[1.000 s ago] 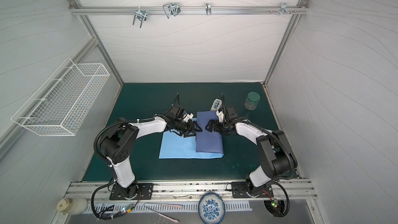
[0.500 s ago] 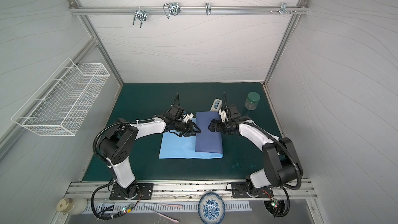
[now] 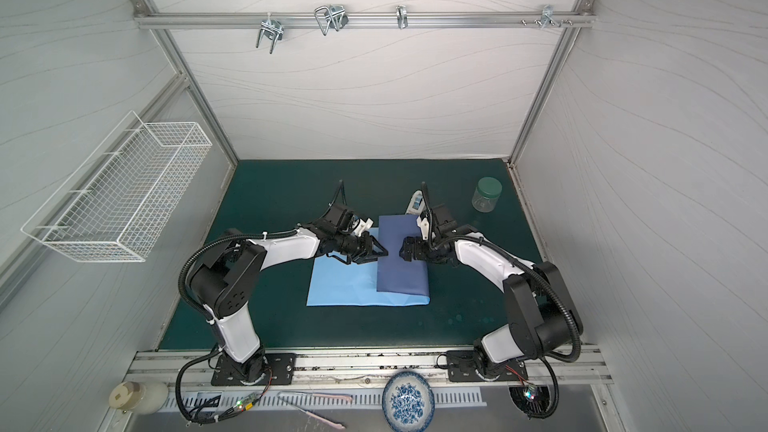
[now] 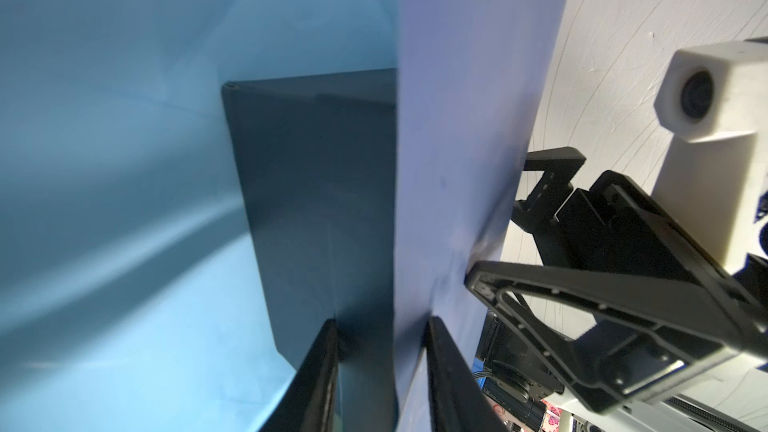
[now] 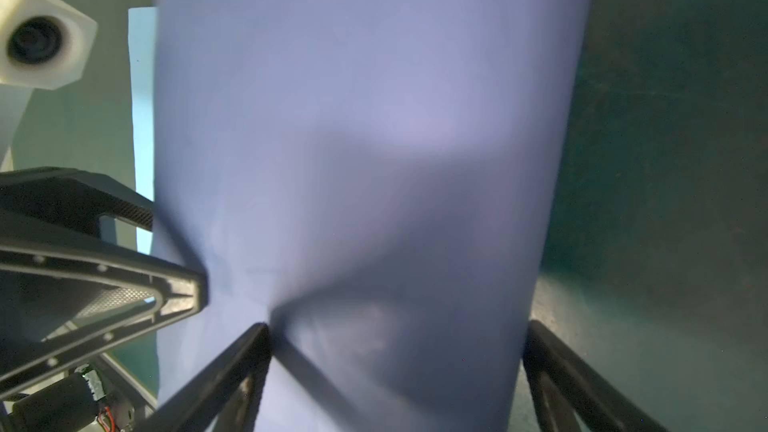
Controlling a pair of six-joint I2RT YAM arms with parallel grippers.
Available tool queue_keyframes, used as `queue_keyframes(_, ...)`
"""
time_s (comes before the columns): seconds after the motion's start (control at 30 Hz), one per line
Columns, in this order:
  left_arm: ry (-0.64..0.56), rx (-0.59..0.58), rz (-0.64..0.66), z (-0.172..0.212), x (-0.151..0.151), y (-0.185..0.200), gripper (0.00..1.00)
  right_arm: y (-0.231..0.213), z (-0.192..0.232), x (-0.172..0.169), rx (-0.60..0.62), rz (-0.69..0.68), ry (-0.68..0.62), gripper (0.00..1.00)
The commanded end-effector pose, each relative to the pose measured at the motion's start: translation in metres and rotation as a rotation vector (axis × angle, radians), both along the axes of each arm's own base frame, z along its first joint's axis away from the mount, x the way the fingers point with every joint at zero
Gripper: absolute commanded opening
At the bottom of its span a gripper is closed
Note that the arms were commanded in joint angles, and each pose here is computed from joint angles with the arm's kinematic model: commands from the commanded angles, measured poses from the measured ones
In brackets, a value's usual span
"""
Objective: Wrap the gift box in paper
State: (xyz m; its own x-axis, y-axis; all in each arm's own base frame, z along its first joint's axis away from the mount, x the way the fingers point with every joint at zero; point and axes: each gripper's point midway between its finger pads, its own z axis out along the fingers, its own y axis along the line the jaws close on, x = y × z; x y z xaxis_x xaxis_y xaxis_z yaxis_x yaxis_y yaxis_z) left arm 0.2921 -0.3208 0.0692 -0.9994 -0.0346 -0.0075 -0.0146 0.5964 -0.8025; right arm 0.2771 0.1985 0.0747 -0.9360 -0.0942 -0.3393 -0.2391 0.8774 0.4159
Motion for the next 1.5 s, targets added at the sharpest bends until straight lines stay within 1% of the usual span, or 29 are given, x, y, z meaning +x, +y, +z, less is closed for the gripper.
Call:
queue_keyframes(0.0, 0.076, 0.095, 0.024, -0.033, -0.015, 0.014, 0.31, -0.005, -0.008, -0.003, -0.094, 0.029, -0.001, 0.91)
queue_keyframes(0.23, 0.09, 0.095, 0.023, -0.039, -0.02, 0.015, 0.29, 0.003, -0.011, -0.009, -0.182, 0.092, -0.017, 0.84)
queue_keyframes(0.37, 0.093, 0.091, 0.027, -0.042, -0.021, 0.015, 0.28, 0.002, -0.013, -0.011, -0.245, 0.113, -0.026, 0.81)
queue_keyframes(0.47, 0.096, 0.088, 0.025, -0.042, -0.021, 0.015, 0.29, 0.001, -0.015, -0.012, -0.261, 0.116, -0.022, 0.8)
queue_keyframes(0.63, 0.088, 0.079, 0.03, -0.035, -0.018, 0.013, 0.38, 0.003, -0.021, -0.015, -0.256, 0.125, 0.002, 0.8)
queue_keyframes(0.93, 0.045, 0.038, 0.033, -0.007, -0.005, 0.004, 0.62, 0.0, -0.026, -0.018, -0.263, 0.122, 0.017, 0.82)
queue_keyframes(1.07, 0.03, 0.018, 0.035, 0.001, 0.001, 0.0, 0.69, 0.0, -0.028, -0.02, -0.262, 0.124, 0.019, 0.83)
queue_keyframes(1.17, 0.022, 0.016, 0.039, 0.003, 0.007, -0.004, 0.71, 0.0, -0.028, -0.02, -0.261, 0.121, 0.019, 0.83)
queue_keyframes(1.37, 0.02, 0.035, 0.041, -0.001, 0.016, -0.007, 0.71, 0.0, -0.03, -0.02, -0.26, 0.123, 0.019, 0.83)
queue_keyframes(1.47, 0.028, 0.069, 0.039, -0.011, 0.014, -0.003, 0.67, 0.001, -0.028, -0.02, -0.254, 0.123, 0.016, 0.84)
